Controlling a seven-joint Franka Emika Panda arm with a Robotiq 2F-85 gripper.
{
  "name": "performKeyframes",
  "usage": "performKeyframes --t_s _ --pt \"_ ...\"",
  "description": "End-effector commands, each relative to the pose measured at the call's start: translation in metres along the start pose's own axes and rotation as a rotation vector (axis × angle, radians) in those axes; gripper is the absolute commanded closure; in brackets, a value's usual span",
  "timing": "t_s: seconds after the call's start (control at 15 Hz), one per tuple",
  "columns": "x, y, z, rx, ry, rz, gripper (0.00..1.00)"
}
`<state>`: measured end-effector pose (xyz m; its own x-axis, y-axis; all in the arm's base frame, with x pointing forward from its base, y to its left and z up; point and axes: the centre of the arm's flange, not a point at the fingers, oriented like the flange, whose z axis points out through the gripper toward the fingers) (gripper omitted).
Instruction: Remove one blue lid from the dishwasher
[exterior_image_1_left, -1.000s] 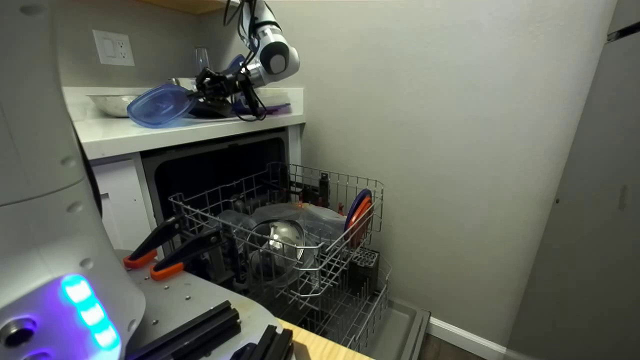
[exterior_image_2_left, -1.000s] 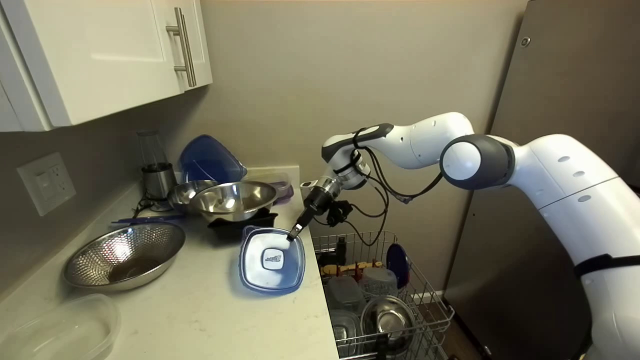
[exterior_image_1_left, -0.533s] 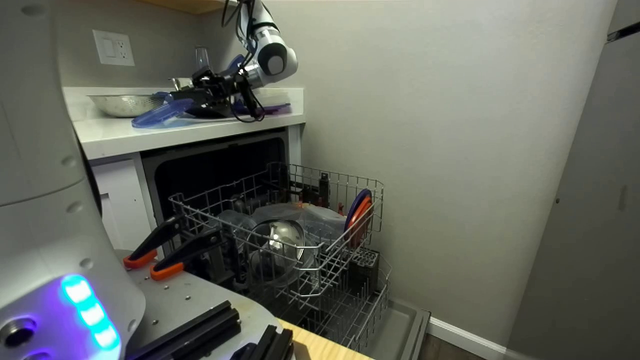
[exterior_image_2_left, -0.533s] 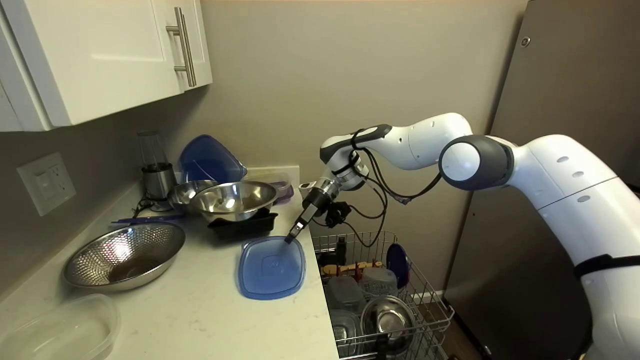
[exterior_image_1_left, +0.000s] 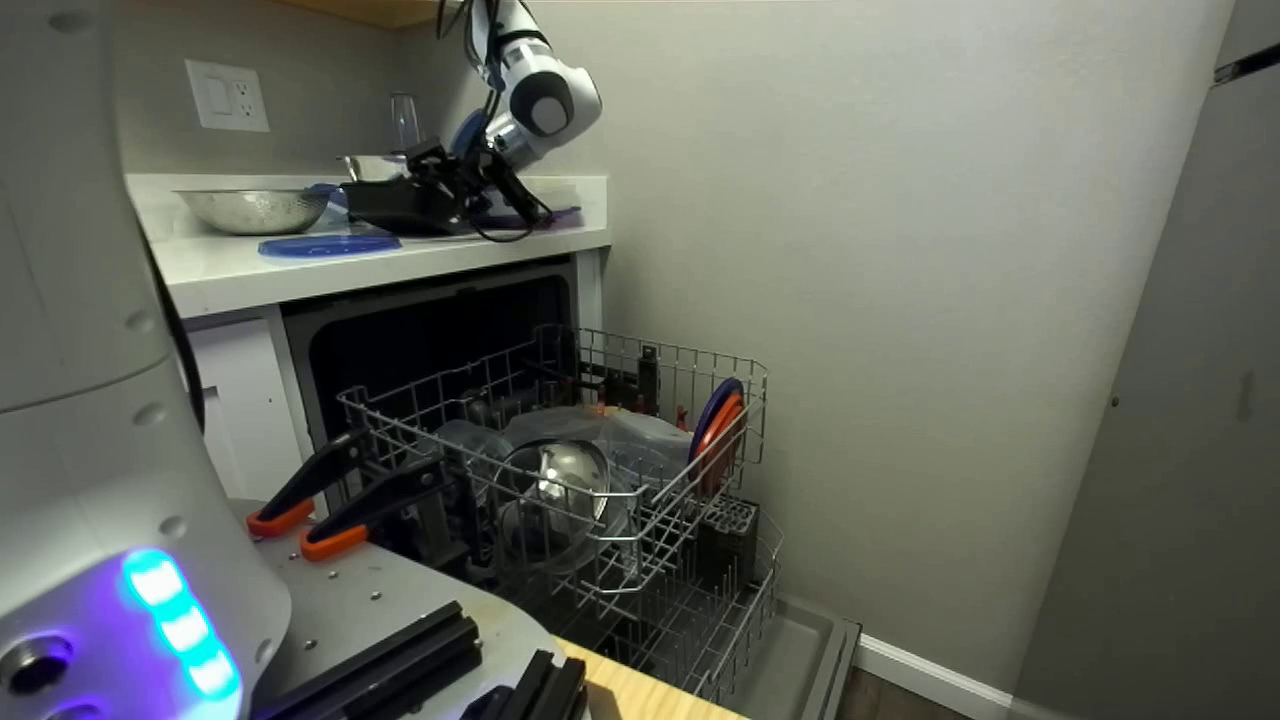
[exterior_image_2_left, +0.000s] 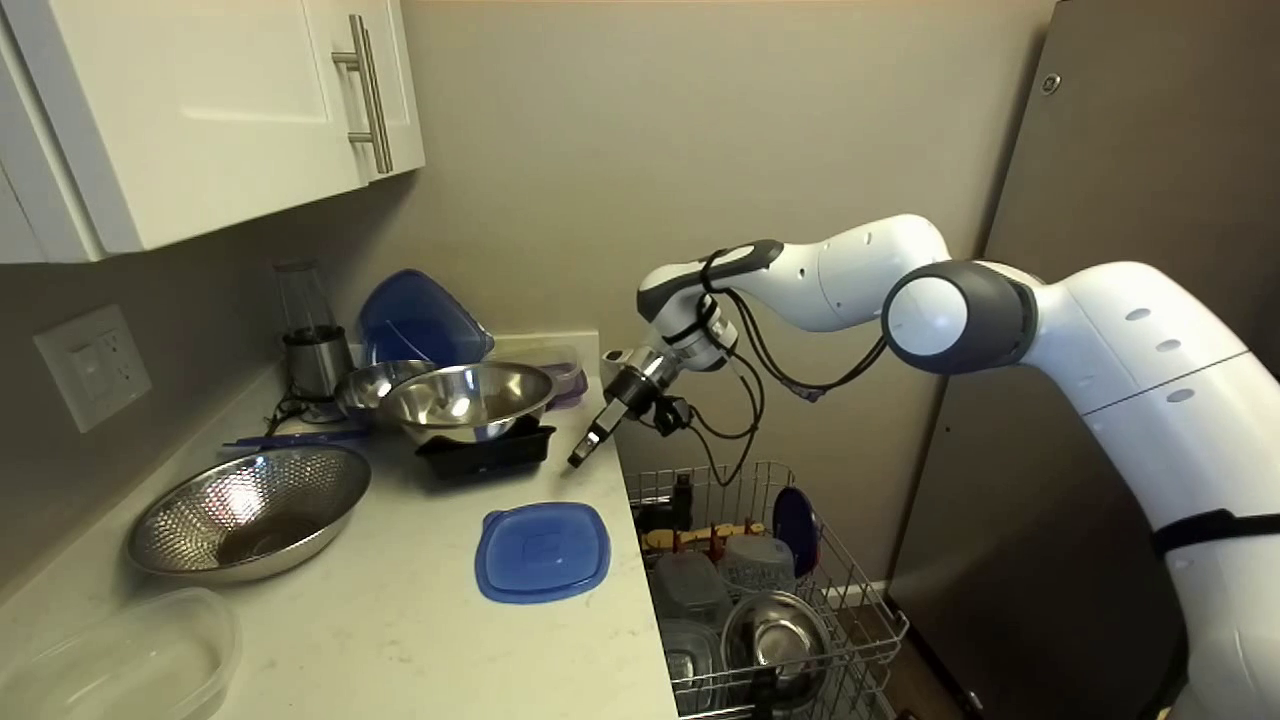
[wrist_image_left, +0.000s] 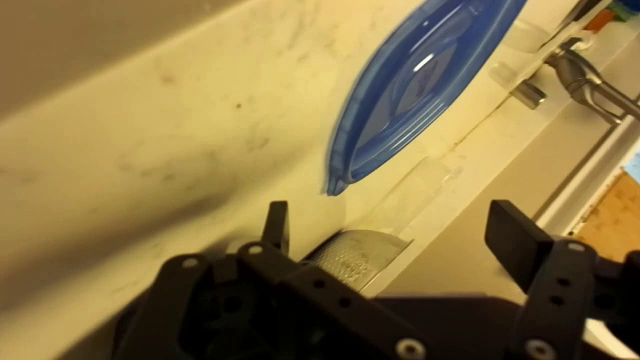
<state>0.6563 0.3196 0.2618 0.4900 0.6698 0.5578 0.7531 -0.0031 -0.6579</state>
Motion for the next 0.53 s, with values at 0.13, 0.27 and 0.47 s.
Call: performKeyframes --t_s 0.13,0.27,0.47 --pt "-0.001 -0.044 -0.023 -0.21 -0.017 -0.014 0.0" --pt "-0.003 -0.05 -0.033 -0.238 -0.016 0.004 0.0" --pt "-0.01 -0.055 -0.05 -0.275 -0.022 0.037 0.0"
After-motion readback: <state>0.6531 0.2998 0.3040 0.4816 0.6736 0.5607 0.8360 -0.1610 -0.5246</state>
